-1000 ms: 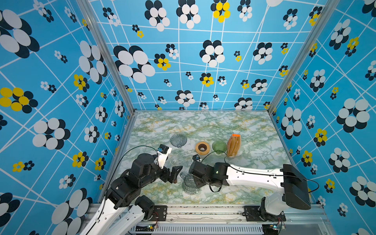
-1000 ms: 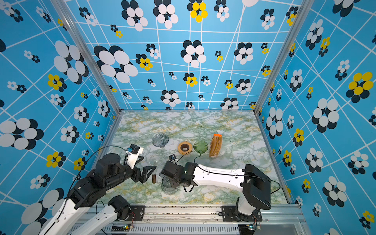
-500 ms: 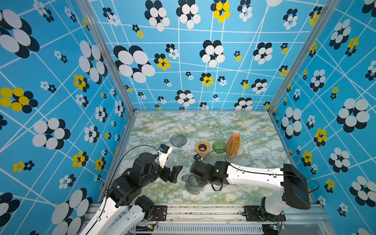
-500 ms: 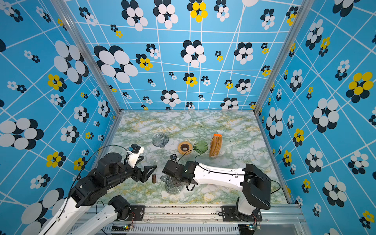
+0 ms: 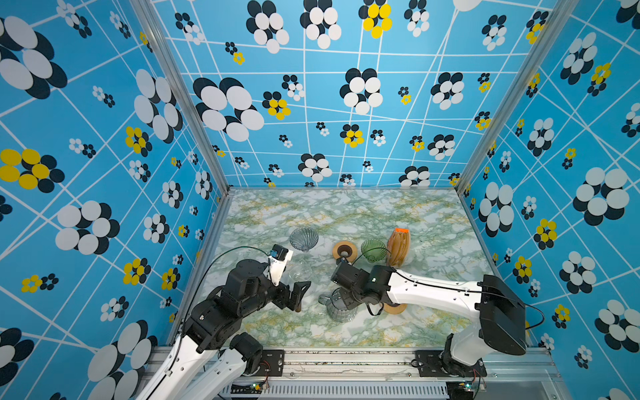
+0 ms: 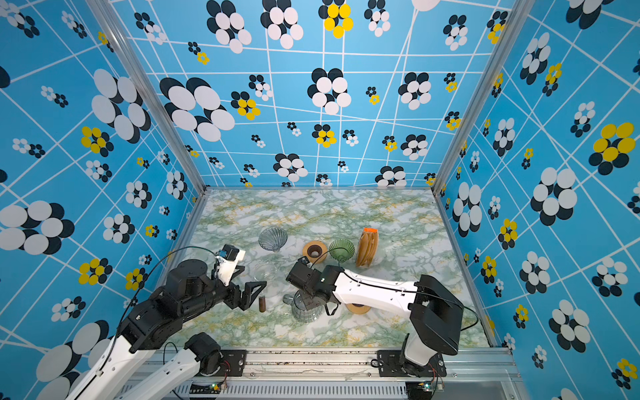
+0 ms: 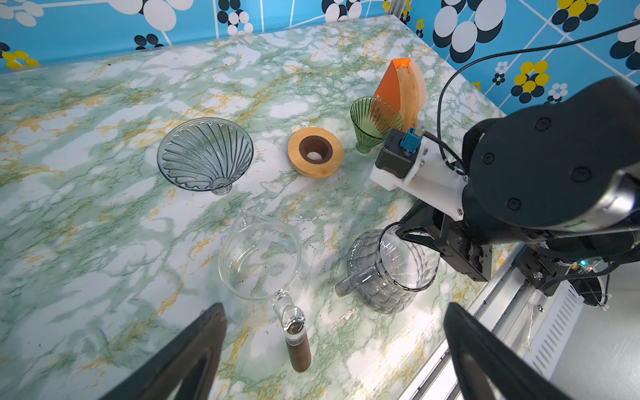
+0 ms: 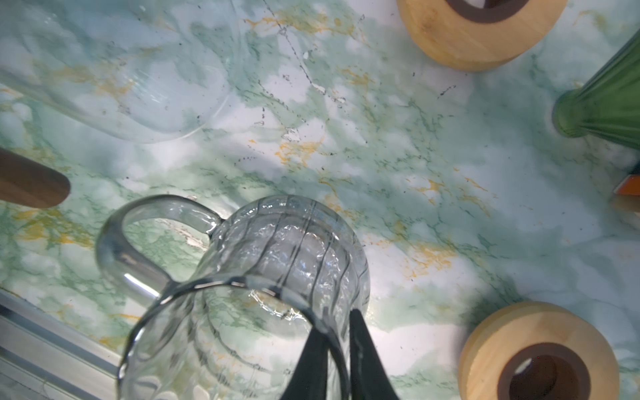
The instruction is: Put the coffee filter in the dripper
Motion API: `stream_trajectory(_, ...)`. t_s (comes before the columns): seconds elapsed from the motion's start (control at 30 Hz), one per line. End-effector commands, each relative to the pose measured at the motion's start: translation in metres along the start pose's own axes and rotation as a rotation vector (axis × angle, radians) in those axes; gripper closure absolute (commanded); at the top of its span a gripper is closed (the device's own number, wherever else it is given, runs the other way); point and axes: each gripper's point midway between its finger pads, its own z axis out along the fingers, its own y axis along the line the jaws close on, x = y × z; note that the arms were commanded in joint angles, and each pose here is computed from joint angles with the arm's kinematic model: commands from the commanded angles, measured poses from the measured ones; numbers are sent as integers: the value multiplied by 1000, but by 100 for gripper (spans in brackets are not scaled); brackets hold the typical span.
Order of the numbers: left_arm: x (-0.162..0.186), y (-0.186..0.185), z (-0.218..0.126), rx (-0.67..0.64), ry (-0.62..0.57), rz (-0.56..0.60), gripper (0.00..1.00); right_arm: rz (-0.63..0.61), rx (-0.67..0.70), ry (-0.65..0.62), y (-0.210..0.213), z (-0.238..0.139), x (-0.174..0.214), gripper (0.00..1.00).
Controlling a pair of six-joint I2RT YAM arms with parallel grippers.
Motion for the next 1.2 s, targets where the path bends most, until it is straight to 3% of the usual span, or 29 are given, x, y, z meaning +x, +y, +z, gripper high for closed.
stream_trajectory(0.0, 3, 5, 3, -20, 9, 1, 1, -24, 17, 18, -13, -4, 5, 85)
stream_trajectory(0.6, 8, 7, 10, -23, 46, -15, 1, 11, 47, 7, -41, 3, -2, 85)
stream_trajectory(1.17, 9, 5, 13, -10, 55, -19, 1, 37, 13, -45, -39, -9, -11, 82)
